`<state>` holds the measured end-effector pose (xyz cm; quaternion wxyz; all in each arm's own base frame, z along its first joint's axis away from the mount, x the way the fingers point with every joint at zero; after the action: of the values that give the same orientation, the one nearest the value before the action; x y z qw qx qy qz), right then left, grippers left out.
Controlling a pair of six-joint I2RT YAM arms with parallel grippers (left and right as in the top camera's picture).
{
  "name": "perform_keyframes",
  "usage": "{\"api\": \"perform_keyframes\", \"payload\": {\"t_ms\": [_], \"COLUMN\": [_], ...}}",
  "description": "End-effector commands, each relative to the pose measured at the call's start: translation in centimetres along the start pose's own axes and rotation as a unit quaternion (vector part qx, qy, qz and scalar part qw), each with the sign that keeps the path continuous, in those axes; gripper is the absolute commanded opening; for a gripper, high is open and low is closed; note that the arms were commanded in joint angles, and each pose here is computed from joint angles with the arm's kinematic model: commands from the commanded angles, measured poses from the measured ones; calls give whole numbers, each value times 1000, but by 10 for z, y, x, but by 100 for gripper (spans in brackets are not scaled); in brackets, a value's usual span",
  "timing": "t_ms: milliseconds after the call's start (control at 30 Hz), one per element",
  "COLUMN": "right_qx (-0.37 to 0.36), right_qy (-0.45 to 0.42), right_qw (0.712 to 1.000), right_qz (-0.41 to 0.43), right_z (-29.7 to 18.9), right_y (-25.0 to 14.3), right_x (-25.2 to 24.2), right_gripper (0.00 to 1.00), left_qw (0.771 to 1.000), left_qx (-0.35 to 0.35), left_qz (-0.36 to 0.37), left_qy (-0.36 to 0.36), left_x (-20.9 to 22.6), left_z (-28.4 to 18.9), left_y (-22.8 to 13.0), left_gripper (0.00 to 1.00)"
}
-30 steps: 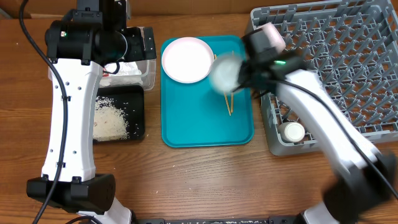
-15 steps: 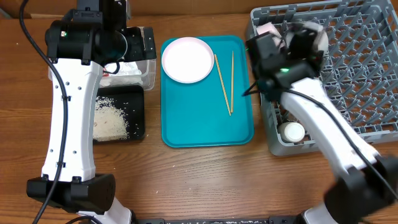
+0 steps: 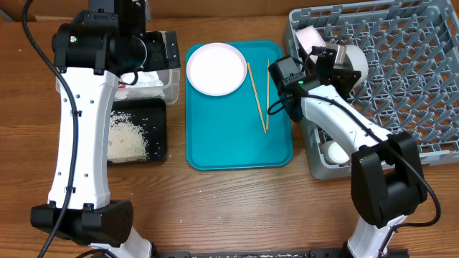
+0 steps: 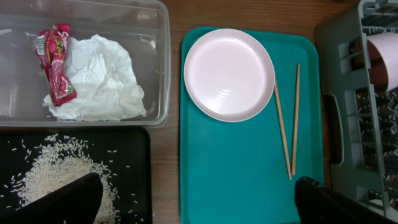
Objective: Sort waste into correct bins and load items into the dishwasher
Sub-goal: 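Place the white bowl into the dish rack with the right gripper, then reach the right gripper to the white plate edge and grasp it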
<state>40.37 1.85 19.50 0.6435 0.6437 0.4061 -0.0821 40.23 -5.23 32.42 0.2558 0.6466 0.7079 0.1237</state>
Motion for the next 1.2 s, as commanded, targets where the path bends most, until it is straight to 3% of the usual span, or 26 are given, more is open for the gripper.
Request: {"api": "perform_keyframes", "payload": {"t_ms": [0,467,767,900,1000,1100,1167], "right_qx": [23,50,69,81,75,82,92], "right_qy": [28,56,111,142,155,180,215], "right_qw": [999,997,990,985,984,980,972], "right_qz": [3,-3,-43,-51,-47,-30,-24], "right_z": [1,2,-24,-36,-46,-55,-64], "right_y": [-8,-17,-29,-34,-29,-17,-6], "right_x": [9,16,30,38,39,37,37], "right_gripper": [4,4,5,22,66,80,83], "left_qw": [1000,1000,1000,1000,1000,1000,1000], "left_qx": [-9,-9,-9,-9,-9,-9,-9], "left_qz": [-3,-3,-3,-3,-3,-3,-3], "left_qy": [1,1,1,1,1,1,1], "left_x": [-1,-1,-1,-1,-1,-1,-1], "left_z": [-6,-6,-6,-6,-6,-6,-6], "left_y": [2,2,2,2,2,2,2], "left_gripper": [100,100,100,100,100,100,100]}}
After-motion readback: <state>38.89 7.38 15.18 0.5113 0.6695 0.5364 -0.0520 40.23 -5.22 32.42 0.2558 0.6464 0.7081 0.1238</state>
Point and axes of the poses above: each gripper's point midway between its finger pads, its own z axis out along the fingers, its own x axis along the line the jaws close on, y = z × x, the point moved 3 cm from there along -z, back along the fingers, and after that the axes turned 1 degree about z, right-handed, at the moved point
